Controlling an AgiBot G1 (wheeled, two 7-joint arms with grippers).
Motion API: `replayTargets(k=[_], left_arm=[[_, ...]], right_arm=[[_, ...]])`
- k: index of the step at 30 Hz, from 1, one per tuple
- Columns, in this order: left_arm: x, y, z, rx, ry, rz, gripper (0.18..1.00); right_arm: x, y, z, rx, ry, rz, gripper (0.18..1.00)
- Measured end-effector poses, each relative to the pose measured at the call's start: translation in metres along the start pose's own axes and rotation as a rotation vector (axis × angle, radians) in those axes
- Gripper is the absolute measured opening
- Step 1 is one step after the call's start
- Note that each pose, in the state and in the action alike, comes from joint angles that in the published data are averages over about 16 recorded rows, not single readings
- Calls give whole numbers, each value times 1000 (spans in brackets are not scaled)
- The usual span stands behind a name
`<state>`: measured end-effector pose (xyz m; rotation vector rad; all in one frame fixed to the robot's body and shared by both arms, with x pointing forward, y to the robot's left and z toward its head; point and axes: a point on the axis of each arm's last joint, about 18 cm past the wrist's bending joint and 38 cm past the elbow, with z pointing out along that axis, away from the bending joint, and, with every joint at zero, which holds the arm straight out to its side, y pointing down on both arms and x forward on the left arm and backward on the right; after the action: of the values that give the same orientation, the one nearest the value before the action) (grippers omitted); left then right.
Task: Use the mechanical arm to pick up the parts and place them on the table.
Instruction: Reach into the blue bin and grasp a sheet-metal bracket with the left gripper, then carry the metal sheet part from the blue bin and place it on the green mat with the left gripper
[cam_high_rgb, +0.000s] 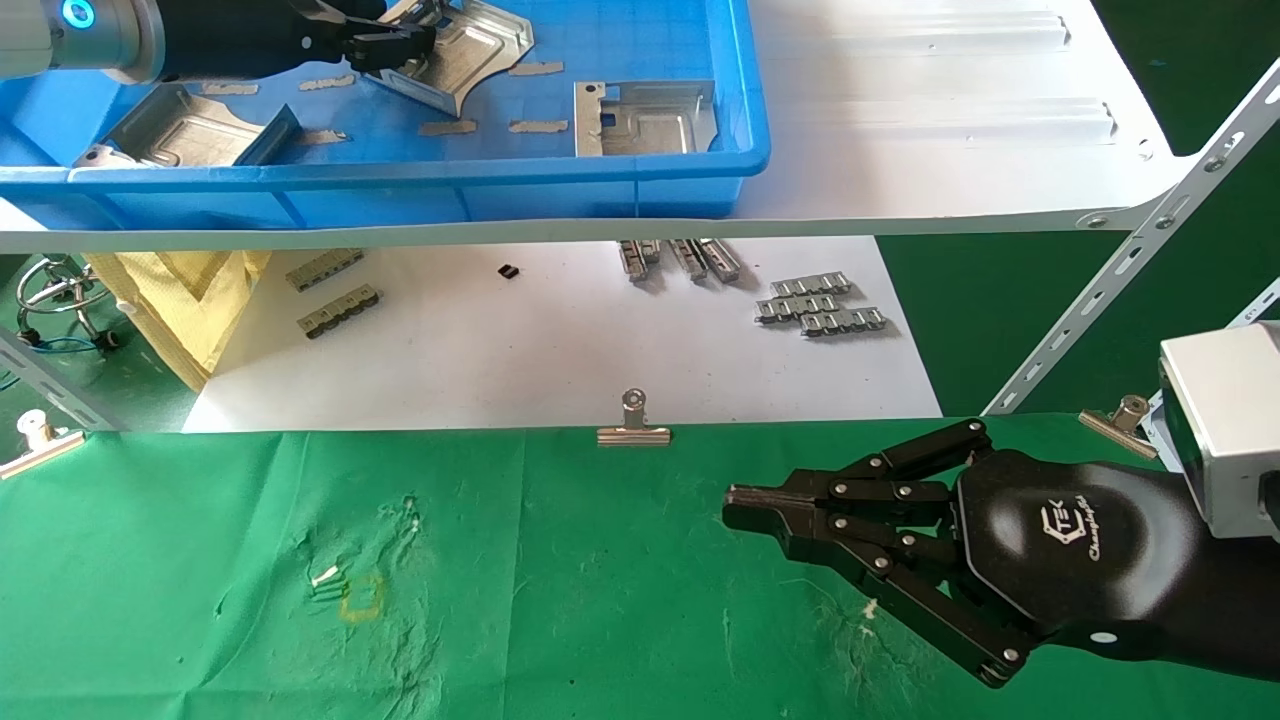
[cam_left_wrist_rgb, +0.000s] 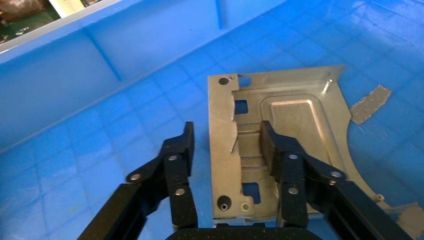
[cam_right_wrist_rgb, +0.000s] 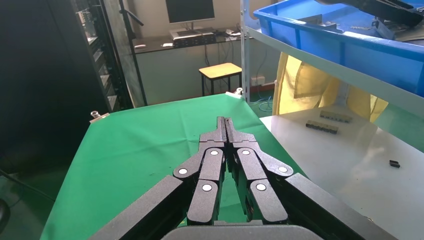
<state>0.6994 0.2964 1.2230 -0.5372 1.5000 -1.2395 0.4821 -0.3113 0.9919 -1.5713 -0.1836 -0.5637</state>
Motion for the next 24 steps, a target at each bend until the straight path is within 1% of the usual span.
replayTargets(k=[8,12,14,18,21,24], left_arm=[[-1,1,-5,17,20,-20,425],[1,-2,-13,48,66,-30,362],[3,-5,-19,71,103,-31,330],[9,-11,-36,134,198,-14,298],[17,-15,-53,190,289,23,280],[26,-16,-71,242,380,80,277]], right_arm=[[0,0,0,0,0,0,192],[0,0,0,0,0,0,192],[0,0,0,0,0,0,192],[0,0,0,0,0,0,192],[0,0,0,0,0,0,192],[0,0,0,0,0,0,192]])
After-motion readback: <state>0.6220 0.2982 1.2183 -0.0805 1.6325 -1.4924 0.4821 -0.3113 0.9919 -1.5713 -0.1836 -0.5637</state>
